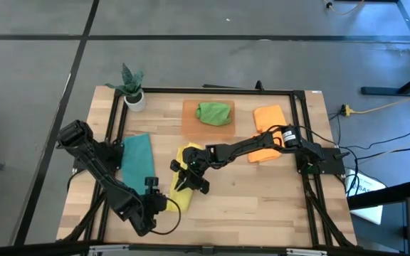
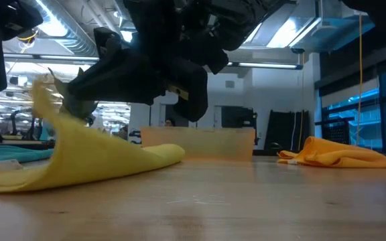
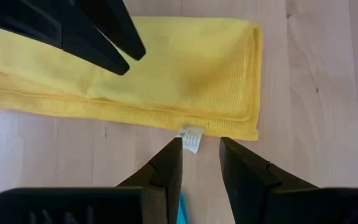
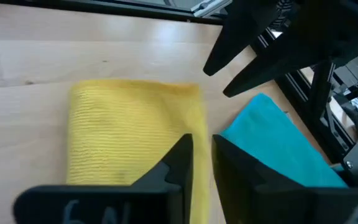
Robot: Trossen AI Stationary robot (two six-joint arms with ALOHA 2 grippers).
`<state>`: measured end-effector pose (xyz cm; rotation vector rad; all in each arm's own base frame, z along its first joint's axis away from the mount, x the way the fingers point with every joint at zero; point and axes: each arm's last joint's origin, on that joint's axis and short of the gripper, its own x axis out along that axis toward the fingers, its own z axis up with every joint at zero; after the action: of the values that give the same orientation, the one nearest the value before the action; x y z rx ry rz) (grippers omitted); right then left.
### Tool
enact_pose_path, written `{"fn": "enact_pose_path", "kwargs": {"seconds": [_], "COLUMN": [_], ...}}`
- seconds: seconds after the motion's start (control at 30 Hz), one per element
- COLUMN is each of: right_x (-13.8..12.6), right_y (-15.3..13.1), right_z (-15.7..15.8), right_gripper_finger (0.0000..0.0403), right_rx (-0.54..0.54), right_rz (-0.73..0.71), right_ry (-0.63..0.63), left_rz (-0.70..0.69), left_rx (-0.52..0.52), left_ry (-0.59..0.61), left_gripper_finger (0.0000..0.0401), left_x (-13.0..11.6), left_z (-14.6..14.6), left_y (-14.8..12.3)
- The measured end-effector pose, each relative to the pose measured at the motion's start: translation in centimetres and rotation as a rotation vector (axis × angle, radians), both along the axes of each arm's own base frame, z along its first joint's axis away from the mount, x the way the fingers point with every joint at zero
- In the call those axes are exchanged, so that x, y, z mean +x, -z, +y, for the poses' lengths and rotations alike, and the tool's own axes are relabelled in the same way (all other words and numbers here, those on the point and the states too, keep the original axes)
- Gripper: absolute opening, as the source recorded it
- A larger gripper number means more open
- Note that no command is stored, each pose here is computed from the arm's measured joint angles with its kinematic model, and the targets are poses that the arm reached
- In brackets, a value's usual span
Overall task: Roll microfiber towels into tight, uniform cylinder then place into a basket
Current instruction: Fold the yellow microfiber cloth, then roll the yellow microfiber cloth
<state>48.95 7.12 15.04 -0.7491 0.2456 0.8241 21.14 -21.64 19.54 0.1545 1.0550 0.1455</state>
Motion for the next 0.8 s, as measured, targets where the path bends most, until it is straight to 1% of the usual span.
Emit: {"fn": "enact_pose_path", "kwargs": {"seconds": [0.1, 0.27, 0.4, 0.47, 0.63, 0.7, 0.8], "right_x": [-0.1, -0.2, -0.2, -0.4, -1.2, -1.6, -2.0], "right_y": [0.0, 0.0, 0.1, 0.3, 0.8, 1.0, 1.2], "right_z": [0.7, 1.6, 1.9, 2.2, 4.1, 4.9, 6.0], "right_gripper_finger": [0.0081, 0.0124, 0.0148, 0.0152, 0.0154, 0.0154, 0.0154], "right_rx": [0.001, -0.004, -0.043, -0.041, -0.059, -0.076, -0.125], "right_rz": [0.0, -0.004, 0.012, 0.044, 0.118, 0.135, 0.147], "right_ry": [-0.011, -0.023, 0.062, 0.083, 0.039, 0.036, 0.065], "left_rz": [0.0, 0.0, -0.001, -0.007, 0.001, 0.008, 0.006], "left_rx": [0.0, 0.0, 0.0, 0.007, 0.058, 0.068, 0.071], "left_ry": [0.0, 0.0, 0.0, -0.002, 0.044, 0.047, 0.045], "left_gripper_finger": [0.0099, 0.0099, 0.0099, 0.0099, 0.0099, 0.0099, 0.0099], "left_x": [0.0, 0.0, 0.0, 0.0, 0.0, -0.1, -0.2], "left_z": [0.0, 0.0, 0.0, 0.0, -0.1, 0.0, 0.3], "left_y": [0.0, 0.0, 0.0, 0.0, 0.6, 1.0, 1.7]}}
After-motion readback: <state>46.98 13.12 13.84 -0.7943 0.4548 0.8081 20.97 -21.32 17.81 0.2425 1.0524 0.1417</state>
